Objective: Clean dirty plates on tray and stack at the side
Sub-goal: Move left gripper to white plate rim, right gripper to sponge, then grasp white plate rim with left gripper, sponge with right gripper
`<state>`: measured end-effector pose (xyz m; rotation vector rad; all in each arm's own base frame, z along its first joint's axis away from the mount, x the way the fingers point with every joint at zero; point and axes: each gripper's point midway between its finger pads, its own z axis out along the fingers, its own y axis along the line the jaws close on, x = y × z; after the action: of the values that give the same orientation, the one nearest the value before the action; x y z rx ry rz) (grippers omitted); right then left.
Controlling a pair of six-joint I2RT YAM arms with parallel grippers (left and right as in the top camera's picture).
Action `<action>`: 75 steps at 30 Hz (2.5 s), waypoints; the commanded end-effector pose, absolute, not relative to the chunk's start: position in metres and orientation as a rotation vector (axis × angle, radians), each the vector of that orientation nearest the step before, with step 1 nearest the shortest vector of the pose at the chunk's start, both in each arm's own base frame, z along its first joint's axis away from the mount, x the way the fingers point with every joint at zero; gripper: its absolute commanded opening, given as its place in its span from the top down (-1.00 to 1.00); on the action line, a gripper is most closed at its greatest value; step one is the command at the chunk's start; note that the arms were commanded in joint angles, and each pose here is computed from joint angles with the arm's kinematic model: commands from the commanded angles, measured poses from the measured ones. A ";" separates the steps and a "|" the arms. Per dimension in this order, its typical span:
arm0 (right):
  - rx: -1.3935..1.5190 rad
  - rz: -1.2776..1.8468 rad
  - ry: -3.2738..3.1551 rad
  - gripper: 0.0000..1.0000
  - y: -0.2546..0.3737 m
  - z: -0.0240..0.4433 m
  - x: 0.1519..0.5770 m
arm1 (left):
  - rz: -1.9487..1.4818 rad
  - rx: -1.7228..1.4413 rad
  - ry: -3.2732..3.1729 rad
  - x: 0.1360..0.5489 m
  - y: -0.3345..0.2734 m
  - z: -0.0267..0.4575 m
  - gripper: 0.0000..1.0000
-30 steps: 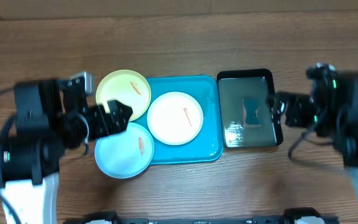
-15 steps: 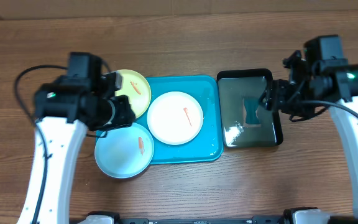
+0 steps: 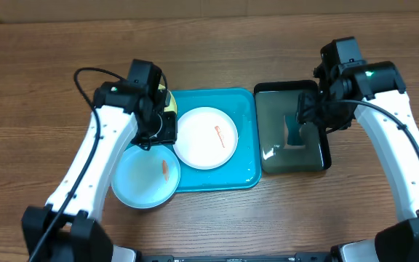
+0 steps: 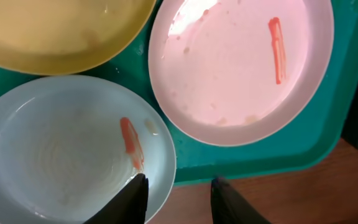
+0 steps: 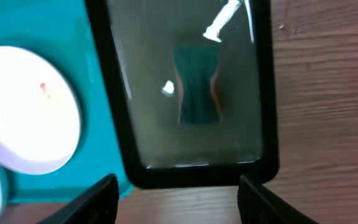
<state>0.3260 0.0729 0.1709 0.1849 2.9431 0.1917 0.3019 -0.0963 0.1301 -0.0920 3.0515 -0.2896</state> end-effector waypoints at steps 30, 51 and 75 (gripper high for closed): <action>0.203 0.088 2.800 -0.34 0.063 0.092 0.363 | -0.045 -0.313 3.168 0.328 -0.087 0.041 0.45; 0.203 0.090 2.794 -0.36 0.064 0.091 0.365 | 0.002 -0.252 3.121 0.327 -0.097 0.018 0.56; 0.166 0.084 2.797 -0.46 0.064 0.091 0.365 | -0.001 -0.278 3.106 0.327 -0.097 0.013 0.78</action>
<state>0.3656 0.0637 0.0943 0.1806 2.7922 0.1000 0.3260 -0.0986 0.0126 -0.2751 3.1096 -0.0292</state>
